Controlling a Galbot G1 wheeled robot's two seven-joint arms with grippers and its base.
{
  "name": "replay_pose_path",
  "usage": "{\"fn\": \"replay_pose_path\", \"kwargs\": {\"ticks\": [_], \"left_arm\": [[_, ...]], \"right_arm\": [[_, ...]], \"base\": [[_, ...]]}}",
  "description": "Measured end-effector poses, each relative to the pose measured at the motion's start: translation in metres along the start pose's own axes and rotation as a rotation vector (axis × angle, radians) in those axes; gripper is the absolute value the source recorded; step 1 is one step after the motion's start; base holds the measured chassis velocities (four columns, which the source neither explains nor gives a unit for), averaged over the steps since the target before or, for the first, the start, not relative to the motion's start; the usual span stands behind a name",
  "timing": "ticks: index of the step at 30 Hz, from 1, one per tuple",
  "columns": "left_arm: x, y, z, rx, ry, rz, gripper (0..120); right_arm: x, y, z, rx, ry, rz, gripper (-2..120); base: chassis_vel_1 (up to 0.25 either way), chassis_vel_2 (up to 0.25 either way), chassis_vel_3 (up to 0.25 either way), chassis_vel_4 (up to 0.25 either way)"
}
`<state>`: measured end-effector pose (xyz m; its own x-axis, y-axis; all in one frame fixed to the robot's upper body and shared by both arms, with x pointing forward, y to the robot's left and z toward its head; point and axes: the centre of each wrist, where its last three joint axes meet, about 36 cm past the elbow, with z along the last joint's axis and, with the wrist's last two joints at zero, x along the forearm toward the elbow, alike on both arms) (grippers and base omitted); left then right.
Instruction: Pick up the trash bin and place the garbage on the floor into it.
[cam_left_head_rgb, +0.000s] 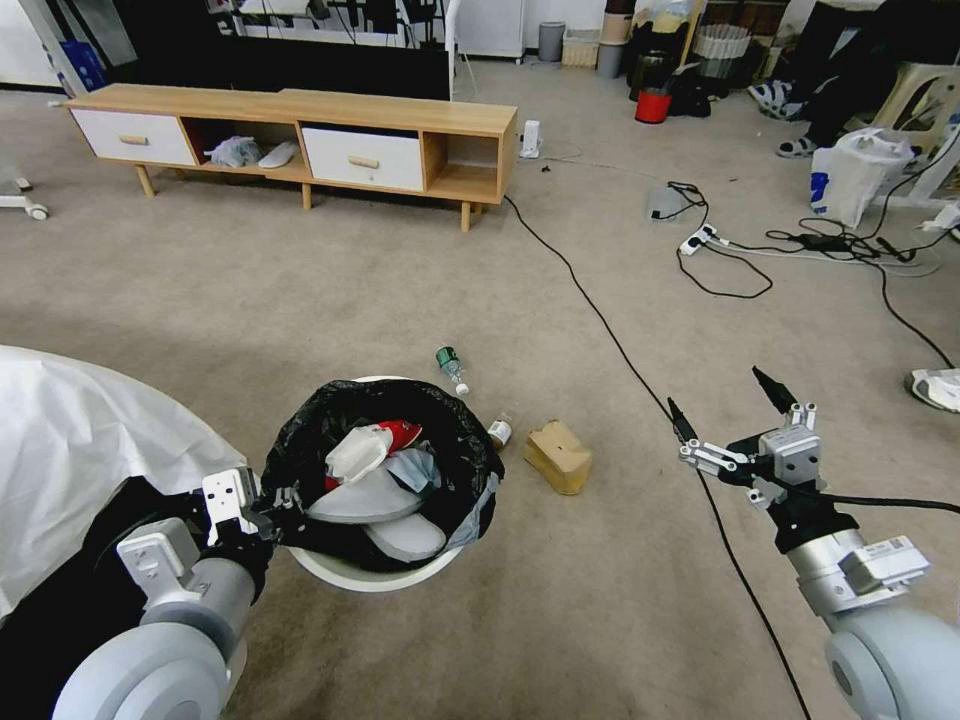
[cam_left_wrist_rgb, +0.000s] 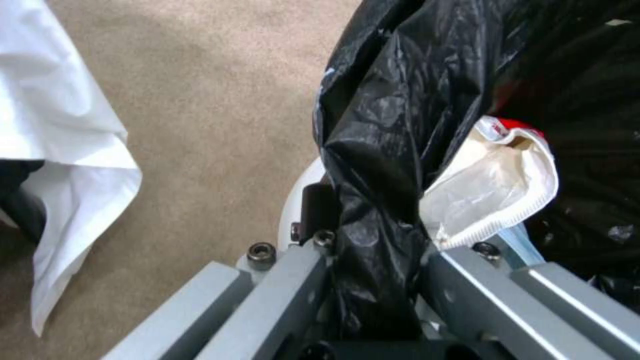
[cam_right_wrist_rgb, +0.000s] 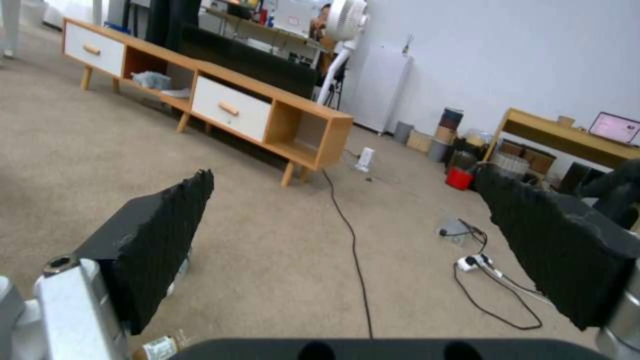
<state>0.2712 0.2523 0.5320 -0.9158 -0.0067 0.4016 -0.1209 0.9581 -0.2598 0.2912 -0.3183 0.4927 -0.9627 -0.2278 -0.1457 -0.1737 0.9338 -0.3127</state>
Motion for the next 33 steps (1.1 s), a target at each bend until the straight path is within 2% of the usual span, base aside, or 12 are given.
{"fn": "replay_pose_path", "kwargs": {"ticks": [33], "left_arm": [[-0.0017,0.0005,0.0000,0.004,-0.003,-0.003,0]], "right_arm": [[-0.0011,0.0000,0.0029,-0.009,0.007,-0.013,100]], "base": [[-0.067,0.066,0.072,-0.072]]}}
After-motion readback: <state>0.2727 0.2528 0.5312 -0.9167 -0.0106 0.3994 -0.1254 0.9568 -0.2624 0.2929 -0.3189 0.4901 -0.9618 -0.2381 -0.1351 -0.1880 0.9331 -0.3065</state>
